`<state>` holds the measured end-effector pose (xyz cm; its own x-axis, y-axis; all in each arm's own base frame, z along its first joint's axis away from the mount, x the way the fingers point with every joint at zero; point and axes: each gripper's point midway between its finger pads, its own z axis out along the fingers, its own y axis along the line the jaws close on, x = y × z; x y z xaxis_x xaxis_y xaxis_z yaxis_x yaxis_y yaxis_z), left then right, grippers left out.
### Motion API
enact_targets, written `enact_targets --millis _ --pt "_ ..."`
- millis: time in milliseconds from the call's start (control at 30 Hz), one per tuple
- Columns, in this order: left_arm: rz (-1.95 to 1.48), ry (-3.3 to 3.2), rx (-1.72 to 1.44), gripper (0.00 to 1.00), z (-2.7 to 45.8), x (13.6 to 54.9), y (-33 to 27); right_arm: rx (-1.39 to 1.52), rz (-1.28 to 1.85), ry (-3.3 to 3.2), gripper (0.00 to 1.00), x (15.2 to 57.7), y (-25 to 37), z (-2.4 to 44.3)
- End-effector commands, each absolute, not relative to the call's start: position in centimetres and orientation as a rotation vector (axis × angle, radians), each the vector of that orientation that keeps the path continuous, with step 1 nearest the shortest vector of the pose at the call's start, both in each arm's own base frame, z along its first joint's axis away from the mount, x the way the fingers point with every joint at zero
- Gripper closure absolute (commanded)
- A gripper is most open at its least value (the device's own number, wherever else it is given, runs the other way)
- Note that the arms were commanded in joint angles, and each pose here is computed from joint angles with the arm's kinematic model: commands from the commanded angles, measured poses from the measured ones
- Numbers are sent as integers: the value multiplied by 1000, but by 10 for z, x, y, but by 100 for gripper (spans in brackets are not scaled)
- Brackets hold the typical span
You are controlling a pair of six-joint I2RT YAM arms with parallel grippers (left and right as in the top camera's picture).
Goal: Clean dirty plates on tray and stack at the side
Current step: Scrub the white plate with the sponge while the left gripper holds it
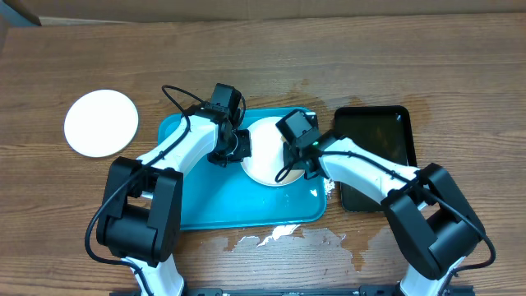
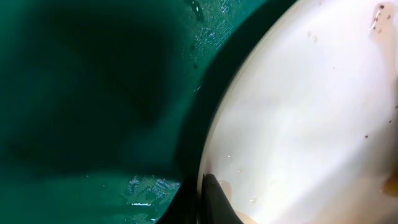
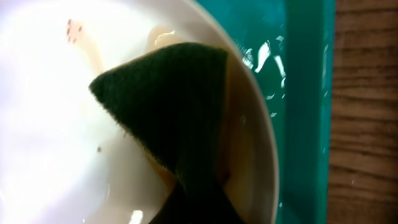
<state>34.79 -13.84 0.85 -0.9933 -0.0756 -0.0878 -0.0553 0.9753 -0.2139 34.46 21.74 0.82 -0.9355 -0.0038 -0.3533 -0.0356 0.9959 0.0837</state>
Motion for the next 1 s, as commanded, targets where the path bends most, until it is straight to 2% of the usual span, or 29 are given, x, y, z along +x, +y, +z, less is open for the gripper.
enact_targets --millis 0,233,733,967 --pt "-280 3036 -26 96 5 347 -136 48 156 2828 96 347 206 -11" --pt "-205 3037 11 96 3 347 -128 38 331 2787 96 367 212 -4" --pt "-167 3035 26 96 3 347 -124 39 372 2733 96 383 218 -10" --pt "-166 3034 44 96 3 347 -124 -114 498 2683 96 389 240 -7"
